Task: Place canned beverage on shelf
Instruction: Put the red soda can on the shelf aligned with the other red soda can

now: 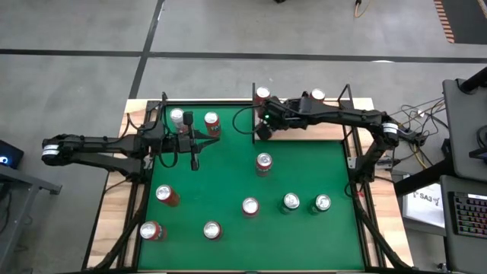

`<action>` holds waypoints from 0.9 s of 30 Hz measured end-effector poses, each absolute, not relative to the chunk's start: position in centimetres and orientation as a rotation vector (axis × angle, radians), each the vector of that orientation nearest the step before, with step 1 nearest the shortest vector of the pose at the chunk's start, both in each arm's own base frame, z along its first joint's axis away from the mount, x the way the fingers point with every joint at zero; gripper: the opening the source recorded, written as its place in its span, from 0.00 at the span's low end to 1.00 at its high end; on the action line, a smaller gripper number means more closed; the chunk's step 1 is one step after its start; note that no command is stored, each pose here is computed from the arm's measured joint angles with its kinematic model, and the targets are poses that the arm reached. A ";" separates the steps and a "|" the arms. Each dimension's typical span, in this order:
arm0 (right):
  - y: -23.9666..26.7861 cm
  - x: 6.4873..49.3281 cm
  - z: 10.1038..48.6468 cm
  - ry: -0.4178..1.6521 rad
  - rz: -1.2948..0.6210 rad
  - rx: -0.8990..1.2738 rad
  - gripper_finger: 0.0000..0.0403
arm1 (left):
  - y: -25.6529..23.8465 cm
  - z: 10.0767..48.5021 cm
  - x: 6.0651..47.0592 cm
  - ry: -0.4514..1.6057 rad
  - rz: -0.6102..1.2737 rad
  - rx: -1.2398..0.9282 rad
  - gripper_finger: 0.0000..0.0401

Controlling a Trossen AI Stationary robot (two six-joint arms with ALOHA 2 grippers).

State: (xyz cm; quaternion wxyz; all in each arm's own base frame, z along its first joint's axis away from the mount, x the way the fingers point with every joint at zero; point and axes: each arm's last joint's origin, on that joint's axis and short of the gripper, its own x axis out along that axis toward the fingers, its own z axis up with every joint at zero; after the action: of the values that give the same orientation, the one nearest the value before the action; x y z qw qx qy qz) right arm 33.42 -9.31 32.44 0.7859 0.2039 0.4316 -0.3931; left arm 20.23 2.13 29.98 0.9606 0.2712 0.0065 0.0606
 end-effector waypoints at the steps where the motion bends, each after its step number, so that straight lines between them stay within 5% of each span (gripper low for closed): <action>1: -9.2 32.9 32.6 0.955 -0.848 0.456 0.02 | 2.1 30.0 20.2 0.013 0.123 0.550 0.00; 27: -10.1 33.5 29.7 1.058 -0.896 0.372 0.02 | 2.1 30.0 20.2 0.015 0.123 0.564 0.00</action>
State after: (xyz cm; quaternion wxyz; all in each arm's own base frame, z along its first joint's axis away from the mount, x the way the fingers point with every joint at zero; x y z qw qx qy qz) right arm 33.51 -10.09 29.73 0.7534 0.1704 0.4847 -0.4104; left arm 20.23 2.12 29.97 0.9586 0.2783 0.0072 0.0604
